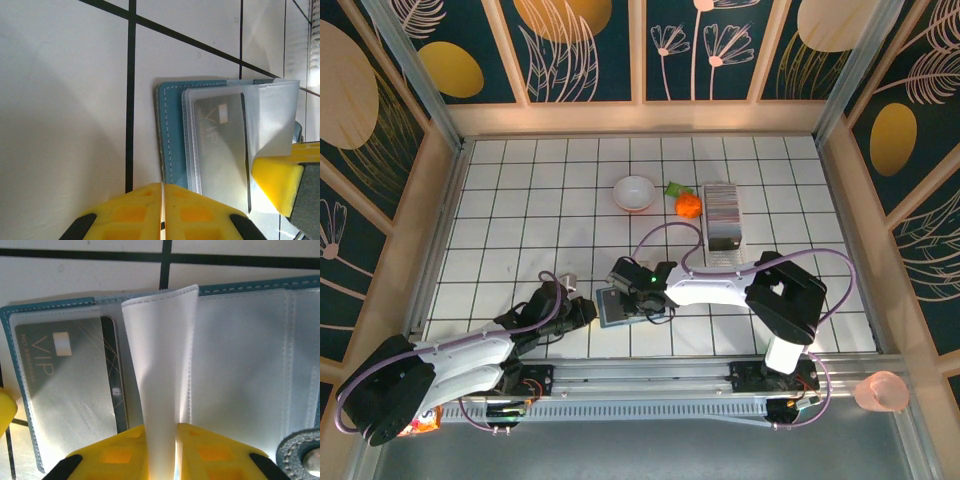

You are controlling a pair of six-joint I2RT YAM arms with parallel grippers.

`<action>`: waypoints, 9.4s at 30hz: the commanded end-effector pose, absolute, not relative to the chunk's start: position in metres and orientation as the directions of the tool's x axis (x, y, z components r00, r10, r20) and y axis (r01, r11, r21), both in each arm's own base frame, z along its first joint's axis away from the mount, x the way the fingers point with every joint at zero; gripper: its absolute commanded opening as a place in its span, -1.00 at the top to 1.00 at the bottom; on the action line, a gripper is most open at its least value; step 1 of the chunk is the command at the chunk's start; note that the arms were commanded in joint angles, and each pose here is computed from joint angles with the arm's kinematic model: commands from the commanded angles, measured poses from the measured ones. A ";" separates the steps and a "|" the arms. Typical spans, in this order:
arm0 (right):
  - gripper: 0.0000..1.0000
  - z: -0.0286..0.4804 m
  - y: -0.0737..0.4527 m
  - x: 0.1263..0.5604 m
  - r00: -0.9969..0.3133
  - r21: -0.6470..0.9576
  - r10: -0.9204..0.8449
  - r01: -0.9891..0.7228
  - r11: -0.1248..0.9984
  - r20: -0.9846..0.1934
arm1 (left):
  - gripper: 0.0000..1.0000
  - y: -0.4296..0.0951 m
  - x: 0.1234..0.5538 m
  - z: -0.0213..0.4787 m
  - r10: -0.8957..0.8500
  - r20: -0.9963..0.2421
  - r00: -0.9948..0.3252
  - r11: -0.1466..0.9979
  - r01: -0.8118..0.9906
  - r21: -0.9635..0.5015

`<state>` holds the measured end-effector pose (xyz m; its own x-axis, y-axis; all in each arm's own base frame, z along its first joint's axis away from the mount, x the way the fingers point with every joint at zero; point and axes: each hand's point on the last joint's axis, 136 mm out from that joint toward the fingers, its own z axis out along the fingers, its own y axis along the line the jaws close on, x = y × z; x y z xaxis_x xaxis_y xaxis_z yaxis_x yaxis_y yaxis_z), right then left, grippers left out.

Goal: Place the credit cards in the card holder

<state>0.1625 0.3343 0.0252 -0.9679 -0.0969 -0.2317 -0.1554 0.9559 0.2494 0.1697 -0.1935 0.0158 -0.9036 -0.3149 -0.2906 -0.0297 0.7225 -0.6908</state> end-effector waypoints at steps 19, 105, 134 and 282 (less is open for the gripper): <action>0.23 0.059 0.401 0.159 -0.941 0.476 -0.096 -0.250 0.843 -0.324 | 0.72 -0.175 0.171 0.008 -0.361 -0.303 -0.882 0.764 -0.094 -0.638; 0.22 0.091 0.106 0.361 0.179 -0.636 -0.984 -0.761 -0.133 -0.009 | 0.32 -0.212 0.174 0.042 -0.247 -0.325 -0.913 0.692 0.068 -0.719; 0.93 0.117 0.112 0.323 0.170 -0.628 -0.979 -0.776 -0.063 -0.112 | 0.41 -0.209 0.174 0.044 -0.275 -0.323 -0.905 0.687 0.050 -0.725; -0.99 0.080 0.100 0.370 0.101 -0.605 -0.994 -0.789 -0.108 0.046 | 0.62 -0.208 0.168 0.037 -0.261 -0.314 -0.913 0.677 0.058 -0.734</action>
